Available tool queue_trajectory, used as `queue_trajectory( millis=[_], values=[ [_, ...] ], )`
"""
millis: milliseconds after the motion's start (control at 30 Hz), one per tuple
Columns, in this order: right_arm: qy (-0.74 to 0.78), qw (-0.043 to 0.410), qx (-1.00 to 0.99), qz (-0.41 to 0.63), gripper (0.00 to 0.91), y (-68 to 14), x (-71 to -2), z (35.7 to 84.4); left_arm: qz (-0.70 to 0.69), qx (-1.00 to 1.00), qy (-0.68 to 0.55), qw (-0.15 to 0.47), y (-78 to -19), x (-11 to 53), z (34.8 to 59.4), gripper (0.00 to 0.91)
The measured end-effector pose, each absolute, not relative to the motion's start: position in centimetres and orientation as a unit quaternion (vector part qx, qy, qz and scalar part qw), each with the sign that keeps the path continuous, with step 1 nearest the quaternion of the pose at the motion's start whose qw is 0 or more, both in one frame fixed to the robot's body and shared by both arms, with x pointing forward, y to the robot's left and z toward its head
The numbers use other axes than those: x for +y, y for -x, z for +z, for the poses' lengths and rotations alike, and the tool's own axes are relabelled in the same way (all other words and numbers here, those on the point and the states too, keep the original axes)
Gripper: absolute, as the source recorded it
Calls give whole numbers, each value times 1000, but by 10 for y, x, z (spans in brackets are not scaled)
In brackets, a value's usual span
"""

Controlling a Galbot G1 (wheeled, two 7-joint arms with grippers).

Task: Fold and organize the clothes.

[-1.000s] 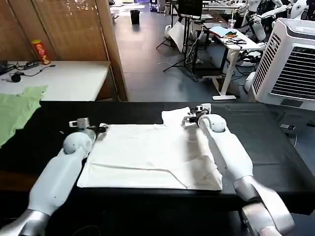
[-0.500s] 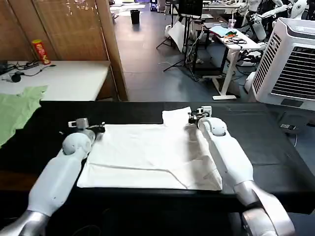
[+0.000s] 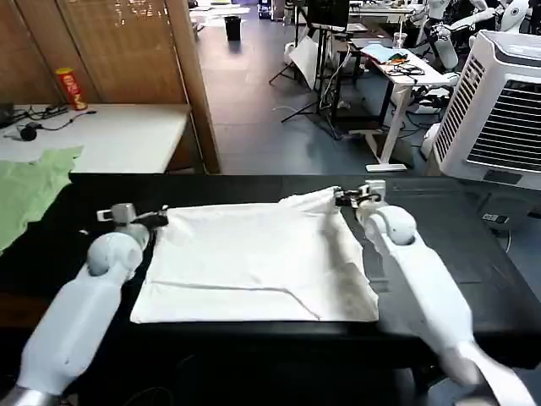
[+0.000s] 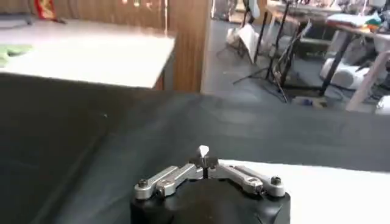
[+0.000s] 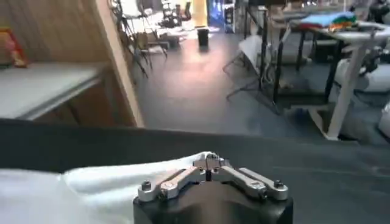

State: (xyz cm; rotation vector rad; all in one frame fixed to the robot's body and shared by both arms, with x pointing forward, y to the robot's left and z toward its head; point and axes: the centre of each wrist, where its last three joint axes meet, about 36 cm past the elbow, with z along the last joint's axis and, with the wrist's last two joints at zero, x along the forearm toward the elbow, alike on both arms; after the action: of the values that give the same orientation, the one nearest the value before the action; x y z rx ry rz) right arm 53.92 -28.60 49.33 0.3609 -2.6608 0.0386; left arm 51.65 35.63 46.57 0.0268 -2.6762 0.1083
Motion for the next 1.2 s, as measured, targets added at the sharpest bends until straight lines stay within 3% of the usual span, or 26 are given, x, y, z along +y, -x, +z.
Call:
queue_trajectory(
  millis=[400,967,1000,1033,1067,1200],
  values=[
    [-140,260,-954,48,0,-459,-294,492,-5,-973,-1,231,-419,353,483,0],
    [-153,292,-942,56,0,-407,-284,475,-21,-959,-10,281,-356,353,458,20],
    [-153,293,-942,57,29,-405,-284,474,-21,-959,-10,283,-355,353,457,302],
    [-154,294,-942,57,234,-403,-284,474,-21,-958,-12,285,-354,353,456,878],
    [-153,293,-942,58,878,-401,-284,475,-23,-957,-14,287,-353,353,455,878],
    [-149,290,-944,60,878,-395,-287,481,-29,-955,-11,294,-349,351,457,878]
  ],
)
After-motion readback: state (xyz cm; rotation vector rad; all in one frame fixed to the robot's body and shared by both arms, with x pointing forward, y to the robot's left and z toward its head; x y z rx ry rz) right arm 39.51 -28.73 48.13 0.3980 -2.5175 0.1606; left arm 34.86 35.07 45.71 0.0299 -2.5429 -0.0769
